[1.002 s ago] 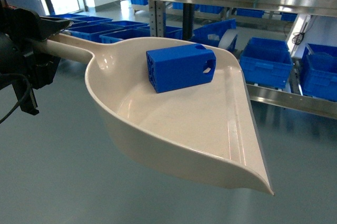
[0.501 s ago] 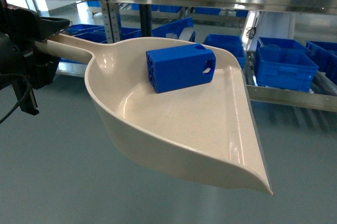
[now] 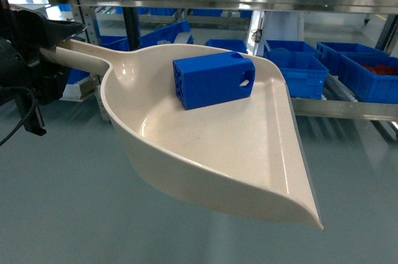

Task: Place part in tray to right shelf

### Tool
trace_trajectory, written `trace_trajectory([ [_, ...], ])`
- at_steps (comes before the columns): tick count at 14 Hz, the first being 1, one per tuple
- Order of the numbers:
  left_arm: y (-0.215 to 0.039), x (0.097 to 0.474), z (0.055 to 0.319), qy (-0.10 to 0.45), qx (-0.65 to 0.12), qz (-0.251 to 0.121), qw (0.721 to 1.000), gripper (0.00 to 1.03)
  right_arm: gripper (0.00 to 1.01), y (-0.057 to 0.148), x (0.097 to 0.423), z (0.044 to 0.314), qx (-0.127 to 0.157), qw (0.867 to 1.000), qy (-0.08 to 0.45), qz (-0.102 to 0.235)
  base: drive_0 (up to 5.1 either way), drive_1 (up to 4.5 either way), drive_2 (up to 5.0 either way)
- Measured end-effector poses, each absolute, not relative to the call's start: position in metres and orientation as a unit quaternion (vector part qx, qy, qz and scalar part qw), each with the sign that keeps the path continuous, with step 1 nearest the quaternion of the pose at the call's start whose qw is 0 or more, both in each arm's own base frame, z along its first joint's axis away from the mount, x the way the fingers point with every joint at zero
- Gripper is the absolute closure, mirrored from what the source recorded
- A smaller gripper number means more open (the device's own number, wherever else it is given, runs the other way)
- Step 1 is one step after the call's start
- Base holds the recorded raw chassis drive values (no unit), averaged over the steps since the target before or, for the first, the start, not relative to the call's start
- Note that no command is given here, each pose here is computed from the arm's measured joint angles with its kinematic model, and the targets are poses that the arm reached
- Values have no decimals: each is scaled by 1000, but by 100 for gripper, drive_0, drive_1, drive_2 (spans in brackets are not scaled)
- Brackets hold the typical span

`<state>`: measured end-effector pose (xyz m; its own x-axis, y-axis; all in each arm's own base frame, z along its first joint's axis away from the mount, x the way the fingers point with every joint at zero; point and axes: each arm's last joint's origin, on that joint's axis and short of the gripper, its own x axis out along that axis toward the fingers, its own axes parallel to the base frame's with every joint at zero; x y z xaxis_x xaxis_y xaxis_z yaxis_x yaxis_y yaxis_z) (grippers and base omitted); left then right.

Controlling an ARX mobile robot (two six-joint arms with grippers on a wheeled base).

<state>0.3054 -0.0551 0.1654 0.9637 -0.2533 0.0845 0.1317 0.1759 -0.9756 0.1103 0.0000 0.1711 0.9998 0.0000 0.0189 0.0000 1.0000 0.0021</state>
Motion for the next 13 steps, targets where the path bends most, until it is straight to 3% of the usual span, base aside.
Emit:
trace_trajectory([
  [4, -57, 305, 165, 51, -629, -129, 765, 91, 3, 0, 110, 171, 1, 1000, -9, 0, -139, -139, -139],
  [13, -56, 305, 166, 49, -629, -128, 765, 91, 3, 0, 110, 171, 1, 1000, -9, 0, 0, 0, 0],
])
